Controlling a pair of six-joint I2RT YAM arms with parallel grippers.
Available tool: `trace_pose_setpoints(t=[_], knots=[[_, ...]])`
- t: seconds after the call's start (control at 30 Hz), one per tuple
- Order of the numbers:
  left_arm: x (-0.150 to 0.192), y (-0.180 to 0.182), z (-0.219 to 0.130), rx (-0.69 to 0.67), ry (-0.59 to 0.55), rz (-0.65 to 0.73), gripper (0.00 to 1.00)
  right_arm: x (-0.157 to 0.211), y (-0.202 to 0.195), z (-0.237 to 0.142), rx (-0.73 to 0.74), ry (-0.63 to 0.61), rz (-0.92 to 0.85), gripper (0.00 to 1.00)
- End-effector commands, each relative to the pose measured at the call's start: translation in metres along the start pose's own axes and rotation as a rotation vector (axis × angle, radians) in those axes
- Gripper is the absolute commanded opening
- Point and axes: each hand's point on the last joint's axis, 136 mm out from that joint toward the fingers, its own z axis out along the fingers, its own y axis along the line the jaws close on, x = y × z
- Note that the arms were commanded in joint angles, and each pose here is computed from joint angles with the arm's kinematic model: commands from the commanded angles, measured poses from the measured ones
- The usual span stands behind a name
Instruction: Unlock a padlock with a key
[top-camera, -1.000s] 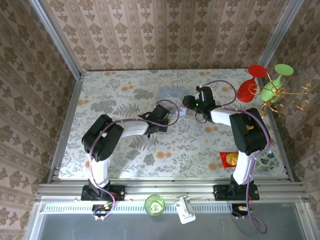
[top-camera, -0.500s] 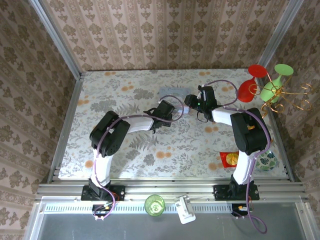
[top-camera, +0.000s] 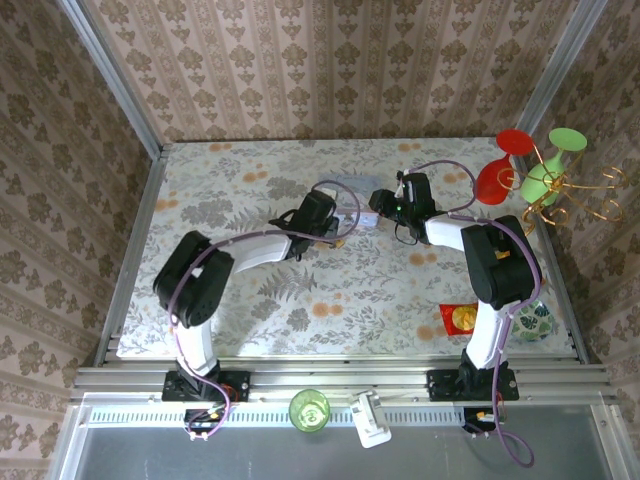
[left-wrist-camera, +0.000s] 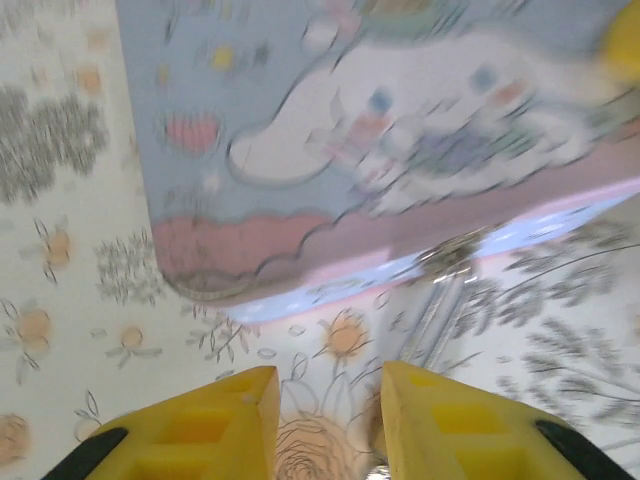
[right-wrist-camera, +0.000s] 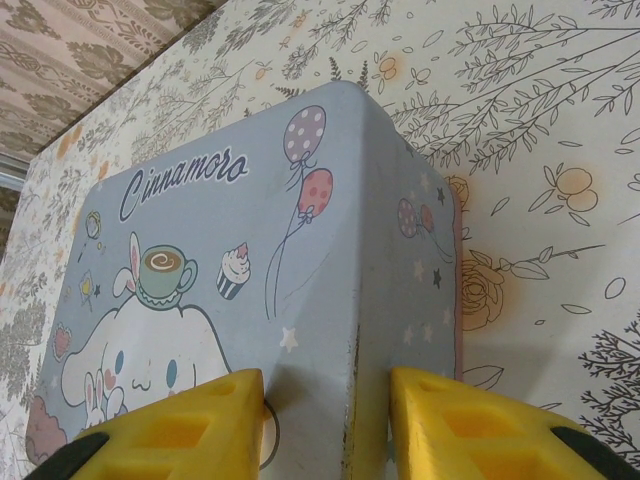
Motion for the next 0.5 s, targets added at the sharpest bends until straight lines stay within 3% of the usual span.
trace_pose_setpoints(t=[0.0,0.13,0.2,0.37,0.47], knots=[[0.015,-0.012,-0.012,0.024,0.052,0.128,0.30,0.045,-0.029,0.005,0.065,0.144,0.026,0.37],[0.031,-0.039,-0.008,0.104,0.085,0.168,0.22,0.044,-0.027,0.005,0.059,0.141,0.026,0.37],[0.036,-0.050,-0.003,0.112,0.099,0.174,0.22,0.044,-0.026,0.006,0.053,0.143,0.026,0.37],[0.052,-0.036,0.016,0.027,0.178,0.111,0.39,0.046,-0.028,0.005,0.055,0.146,0.028,0.37],[0.062,-0.021,0.020,-0.028,0.207,0.051,0.45,0.045,-0.028,0.004,0.055,0.142,0.029,0.37]])
